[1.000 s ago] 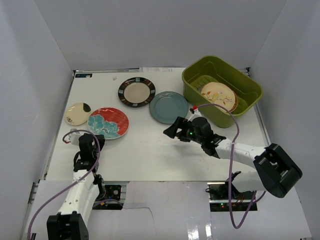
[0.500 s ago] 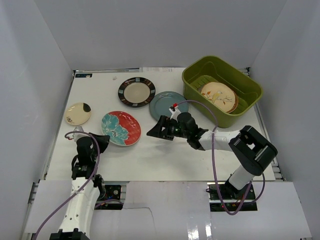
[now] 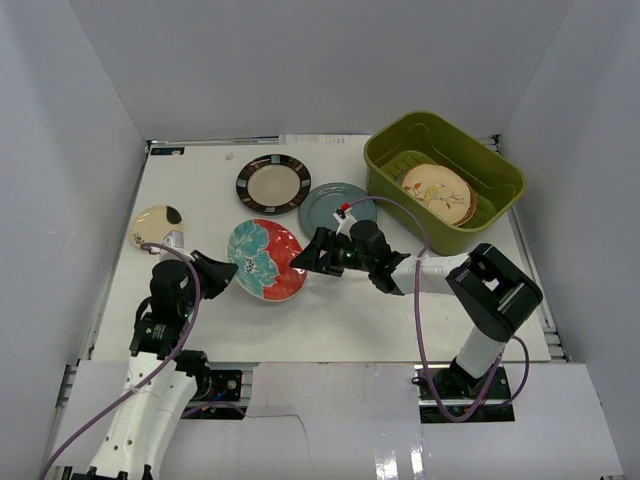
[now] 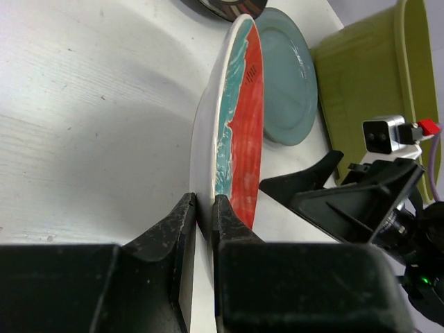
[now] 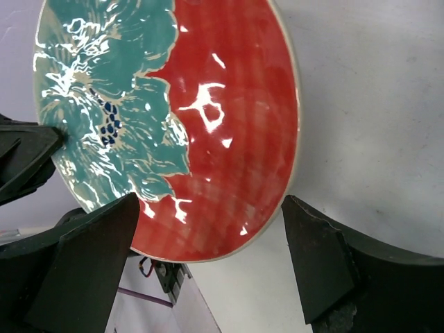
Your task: Place the plates into the plastic bin on the countertop
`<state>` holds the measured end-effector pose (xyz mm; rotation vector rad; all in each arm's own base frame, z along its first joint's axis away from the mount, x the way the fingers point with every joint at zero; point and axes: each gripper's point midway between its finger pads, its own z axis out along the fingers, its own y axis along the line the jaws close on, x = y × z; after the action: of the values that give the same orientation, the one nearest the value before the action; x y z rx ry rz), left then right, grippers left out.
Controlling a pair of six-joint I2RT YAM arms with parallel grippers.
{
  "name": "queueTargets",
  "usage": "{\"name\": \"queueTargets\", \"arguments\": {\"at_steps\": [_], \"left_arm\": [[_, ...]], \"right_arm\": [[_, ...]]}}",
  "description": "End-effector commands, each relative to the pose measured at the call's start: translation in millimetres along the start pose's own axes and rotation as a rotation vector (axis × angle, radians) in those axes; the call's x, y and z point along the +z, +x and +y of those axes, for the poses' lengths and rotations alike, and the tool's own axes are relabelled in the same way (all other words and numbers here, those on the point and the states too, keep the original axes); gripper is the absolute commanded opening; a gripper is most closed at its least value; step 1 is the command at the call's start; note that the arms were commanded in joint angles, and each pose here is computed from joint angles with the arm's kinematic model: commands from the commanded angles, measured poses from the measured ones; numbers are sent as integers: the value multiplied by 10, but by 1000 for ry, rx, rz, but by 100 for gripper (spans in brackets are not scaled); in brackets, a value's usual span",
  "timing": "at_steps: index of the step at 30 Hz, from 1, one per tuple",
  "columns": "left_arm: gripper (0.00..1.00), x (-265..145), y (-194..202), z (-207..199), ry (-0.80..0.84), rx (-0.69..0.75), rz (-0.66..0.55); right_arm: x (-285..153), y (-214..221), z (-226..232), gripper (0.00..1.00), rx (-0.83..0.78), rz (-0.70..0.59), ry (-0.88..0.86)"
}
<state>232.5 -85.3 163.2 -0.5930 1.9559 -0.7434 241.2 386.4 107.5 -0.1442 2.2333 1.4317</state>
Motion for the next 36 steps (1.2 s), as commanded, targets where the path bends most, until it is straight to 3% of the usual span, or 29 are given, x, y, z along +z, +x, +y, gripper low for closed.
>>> {"name": "queueTargets", "arguments": {"at_steps": [1,8,14,18,19,20,21,22,24,26,27,30,32,33,36], "left_arm": [[0,-253,-459,-742,246,20,-128],[0,-309,-451,-967,337,16,-96],[0,-346,-314,-1116,423,-3,-5],[0,-405,-293,-1212,468,-10,21],[0,-434,-315,-1270,492,-13,20],[0,-444,-286,-1297,506,-13,42],[0,-444,-286,-1313,511,-13,49],[0,-451,-288,-1334,518,-6,53],[2,-397,-288,-1296,489,3,59],[21,-367,-302,-1263,465,40,55],[42,-325,-309,-1238,444,53,60],[69,-290,-362,-1239,413,132,65],[79,-279,-372,-1213,382,169,80],[98,-283,-425,-1243,380,218,71],[98,-300,-442,-1222,353,283,87]], "right_arm": [[-36,-103,47,90,-37,-31,6],[-217,-90,-39,90,-58,-63,68],[-261,-122,330,96,-96,-74,-132],[-359,-191,517,75,-67,-109,-250],[-394,-208,542,65,-56,-122,-268],[-449,-233,555,45,-38,-149,-289],[-474,-242,554,37,-33,-159,-293],[-514,-280,580,23,-33,-179,-296],[-574,-303,560,9,-29,-200,-284],[-695,-430,626,8,-41,-251,-290],[-737,-470,614,8,-51,-262,-275],[-982,-849,712,8,-87,-352,-235],[-1265,-1252,782,8,-147,-460,-190],[-1430,-1455,906,8,-167,-495,-162],[-1905,-2061,787,8,-235,-651,-25]]}}
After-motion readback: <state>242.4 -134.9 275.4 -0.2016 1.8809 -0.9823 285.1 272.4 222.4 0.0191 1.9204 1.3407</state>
